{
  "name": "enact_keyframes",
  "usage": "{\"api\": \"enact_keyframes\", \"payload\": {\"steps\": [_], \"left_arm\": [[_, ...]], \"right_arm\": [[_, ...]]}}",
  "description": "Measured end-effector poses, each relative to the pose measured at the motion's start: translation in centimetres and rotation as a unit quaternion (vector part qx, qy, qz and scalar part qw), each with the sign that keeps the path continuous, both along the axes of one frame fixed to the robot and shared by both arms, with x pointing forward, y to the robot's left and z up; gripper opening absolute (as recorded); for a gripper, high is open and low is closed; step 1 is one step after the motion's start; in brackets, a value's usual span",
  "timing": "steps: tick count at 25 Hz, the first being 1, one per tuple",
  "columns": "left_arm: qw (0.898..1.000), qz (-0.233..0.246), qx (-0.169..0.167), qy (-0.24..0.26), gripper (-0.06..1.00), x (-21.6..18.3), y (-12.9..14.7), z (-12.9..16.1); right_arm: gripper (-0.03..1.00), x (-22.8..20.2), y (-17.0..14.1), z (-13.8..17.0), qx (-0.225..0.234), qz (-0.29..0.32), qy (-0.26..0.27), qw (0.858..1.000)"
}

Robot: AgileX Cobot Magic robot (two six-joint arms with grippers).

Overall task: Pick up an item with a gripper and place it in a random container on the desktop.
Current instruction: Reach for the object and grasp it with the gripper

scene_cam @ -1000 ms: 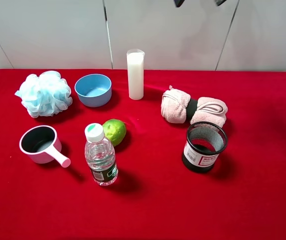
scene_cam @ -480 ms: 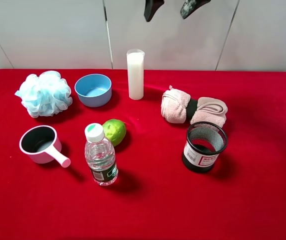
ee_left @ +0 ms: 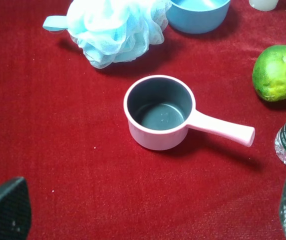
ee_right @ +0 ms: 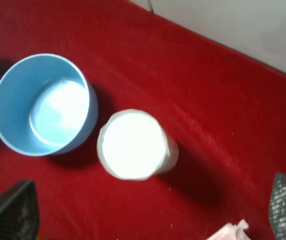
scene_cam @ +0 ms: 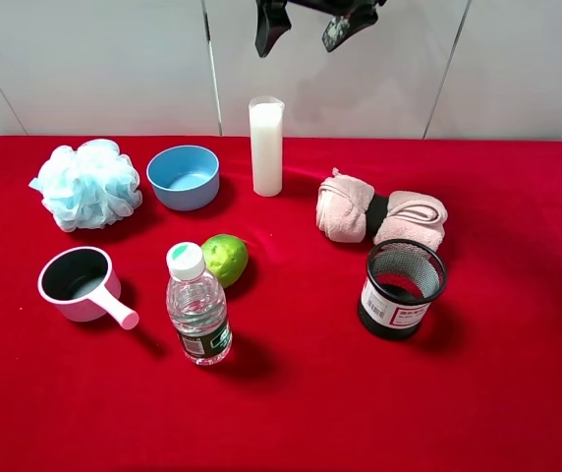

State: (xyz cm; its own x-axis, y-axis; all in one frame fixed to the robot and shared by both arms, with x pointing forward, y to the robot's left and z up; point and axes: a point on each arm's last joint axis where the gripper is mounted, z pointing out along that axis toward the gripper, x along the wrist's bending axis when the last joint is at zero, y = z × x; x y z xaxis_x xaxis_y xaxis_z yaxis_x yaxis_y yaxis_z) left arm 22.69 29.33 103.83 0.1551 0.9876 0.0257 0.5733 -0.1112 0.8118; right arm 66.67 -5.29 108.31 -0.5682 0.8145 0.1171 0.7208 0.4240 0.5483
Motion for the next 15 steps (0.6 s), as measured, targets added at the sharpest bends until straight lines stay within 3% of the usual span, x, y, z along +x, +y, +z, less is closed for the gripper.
{"api": "enact_keyframes", "payload": {"steps": [15], "left_arm": [[1.000,0.000,0.000,0.000,0.99,0.0,0.0,0.0]], "right_arm": [[0.69,1.8,1.6,-5.4,-0.009,0.014,0.018,1.000]]}}
